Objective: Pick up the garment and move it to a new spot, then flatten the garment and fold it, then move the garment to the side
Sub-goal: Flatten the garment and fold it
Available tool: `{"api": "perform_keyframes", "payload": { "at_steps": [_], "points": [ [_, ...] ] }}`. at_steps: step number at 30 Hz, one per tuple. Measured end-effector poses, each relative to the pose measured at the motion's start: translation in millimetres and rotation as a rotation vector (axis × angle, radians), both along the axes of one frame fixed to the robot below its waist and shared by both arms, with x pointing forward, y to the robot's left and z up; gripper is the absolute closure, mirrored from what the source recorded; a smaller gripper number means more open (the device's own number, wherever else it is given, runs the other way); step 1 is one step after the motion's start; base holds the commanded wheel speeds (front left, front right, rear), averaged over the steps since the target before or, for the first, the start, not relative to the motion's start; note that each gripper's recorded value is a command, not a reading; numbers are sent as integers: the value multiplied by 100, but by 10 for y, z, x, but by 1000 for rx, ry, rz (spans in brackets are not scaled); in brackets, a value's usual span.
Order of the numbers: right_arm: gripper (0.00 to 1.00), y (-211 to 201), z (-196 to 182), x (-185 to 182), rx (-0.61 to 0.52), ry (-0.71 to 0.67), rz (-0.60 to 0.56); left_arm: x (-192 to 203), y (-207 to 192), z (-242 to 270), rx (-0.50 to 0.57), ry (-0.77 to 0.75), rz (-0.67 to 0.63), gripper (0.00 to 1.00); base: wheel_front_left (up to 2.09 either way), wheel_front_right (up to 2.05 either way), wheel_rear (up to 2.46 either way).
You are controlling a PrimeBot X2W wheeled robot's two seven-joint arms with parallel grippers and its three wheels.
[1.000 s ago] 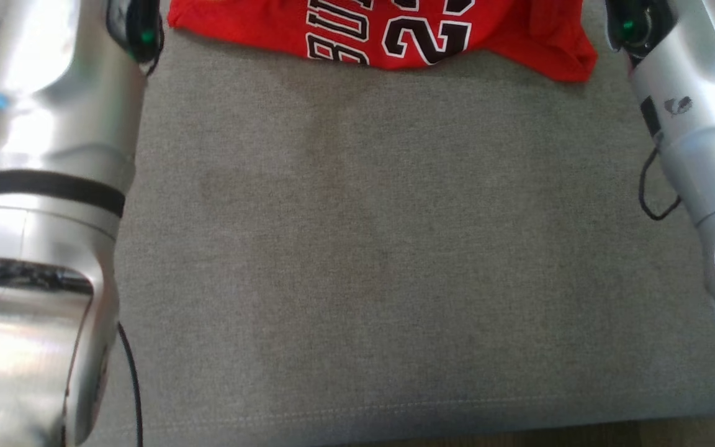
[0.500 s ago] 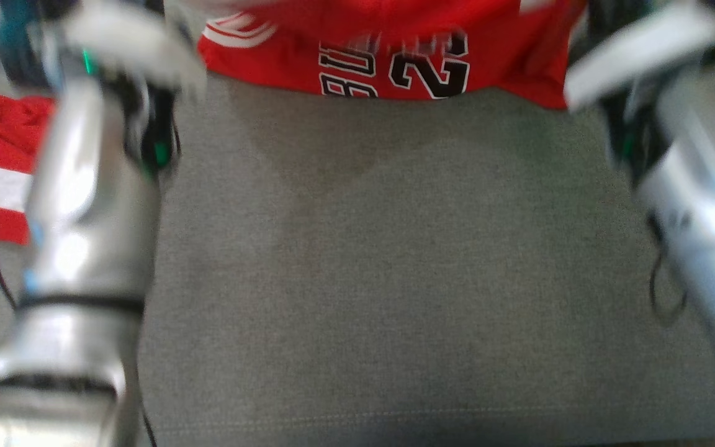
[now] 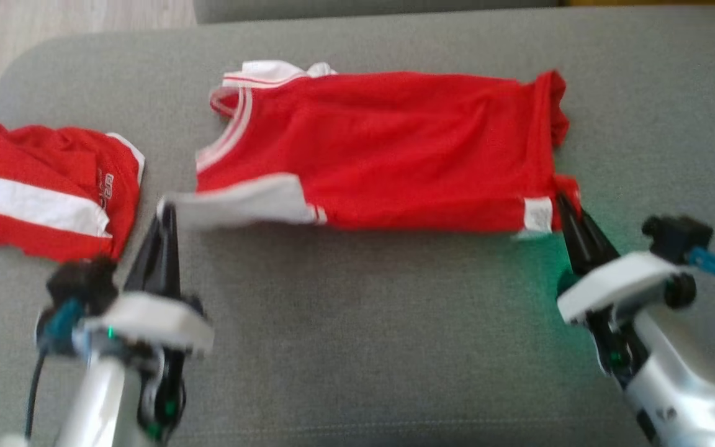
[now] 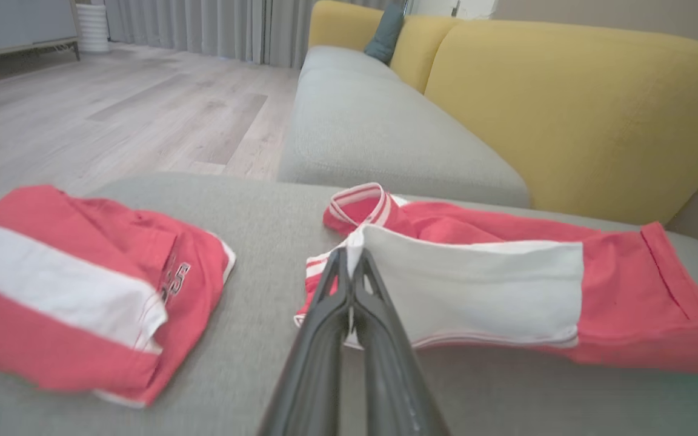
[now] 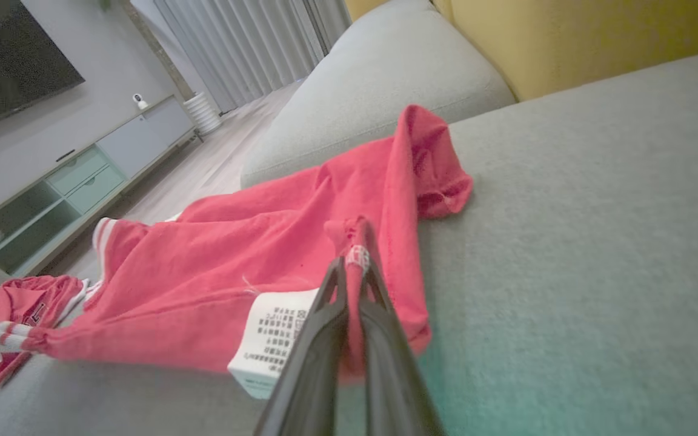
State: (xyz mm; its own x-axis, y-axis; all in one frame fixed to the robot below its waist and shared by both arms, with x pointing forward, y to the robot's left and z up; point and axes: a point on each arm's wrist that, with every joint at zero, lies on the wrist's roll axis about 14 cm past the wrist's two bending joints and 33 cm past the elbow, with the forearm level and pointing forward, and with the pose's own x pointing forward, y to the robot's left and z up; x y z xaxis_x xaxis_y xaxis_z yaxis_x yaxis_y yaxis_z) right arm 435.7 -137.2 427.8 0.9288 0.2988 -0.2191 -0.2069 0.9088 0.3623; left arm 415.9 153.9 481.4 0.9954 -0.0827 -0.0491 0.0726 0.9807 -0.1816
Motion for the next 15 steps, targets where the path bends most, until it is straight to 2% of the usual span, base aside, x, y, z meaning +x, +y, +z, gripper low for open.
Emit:
{"api": "perform_keyframes", "payload": {
  "at_steps": [8,15],
  "points": [
    [100,-151,-256,-610,8,120,-56,-722,89,-59,-3,142,58,100,0,0,0],
    [100,-207,-273,-980,6,182,-78,-1006,141,47,4,191,71,100,0,0,0]
  ]
}}
